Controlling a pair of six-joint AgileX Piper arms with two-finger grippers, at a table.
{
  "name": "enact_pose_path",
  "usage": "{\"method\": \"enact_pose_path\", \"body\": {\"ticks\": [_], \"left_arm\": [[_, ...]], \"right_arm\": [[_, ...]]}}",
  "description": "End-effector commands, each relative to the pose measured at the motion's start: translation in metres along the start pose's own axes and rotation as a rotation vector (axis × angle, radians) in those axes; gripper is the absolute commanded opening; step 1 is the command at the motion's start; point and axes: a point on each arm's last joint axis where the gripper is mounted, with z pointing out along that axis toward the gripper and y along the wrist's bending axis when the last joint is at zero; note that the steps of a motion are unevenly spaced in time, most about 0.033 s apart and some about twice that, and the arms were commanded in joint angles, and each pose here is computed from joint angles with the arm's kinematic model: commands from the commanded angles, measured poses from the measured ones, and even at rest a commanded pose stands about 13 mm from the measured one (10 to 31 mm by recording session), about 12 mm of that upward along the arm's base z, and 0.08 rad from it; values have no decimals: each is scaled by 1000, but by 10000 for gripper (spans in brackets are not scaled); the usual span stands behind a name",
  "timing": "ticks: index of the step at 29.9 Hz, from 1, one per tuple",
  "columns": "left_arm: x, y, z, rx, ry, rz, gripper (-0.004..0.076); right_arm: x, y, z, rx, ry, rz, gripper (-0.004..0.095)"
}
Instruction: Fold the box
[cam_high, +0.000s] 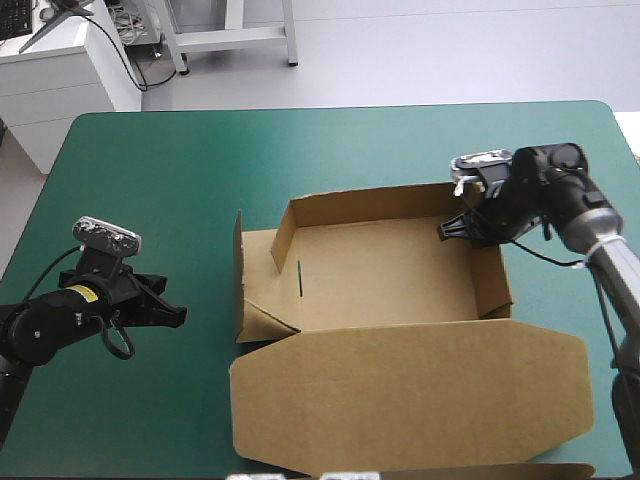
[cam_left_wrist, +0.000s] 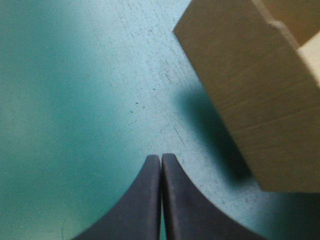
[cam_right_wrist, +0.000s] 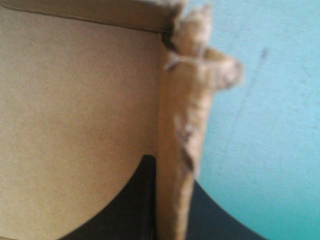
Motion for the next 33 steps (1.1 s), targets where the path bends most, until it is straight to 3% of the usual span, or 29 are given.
{"method": "enact_pose_path", "body": {"ticks": [1,8,15,19,25,30,33], "left_arm": [[-13,2,-9,-32,-115,-48,-9],[-15,5,-6,-40,-121,-77,-8],[-16,18,24,15,-36,-150,20],[-16,32,45,187,-14,-232,20],[-22,49,68,531,-116,-364,14],[-21,53,96,654,-87,-487,21],[-18,51,108,732,-47,-503,93]], "right_arm": [[15,-21,-53,-8,-96,-51,-19],[36,-44,-101,-160,-297,-3,-19],[48,-48,-123,-136,-371,12,-19],[48,-46,-125,-145,-384,11,-19],[44,-44,-128,-174,-436,13,-19],[39,-39,-128,-178,-469,2,-17],[36,-36,-128,-179,-489,7,-17]]}}
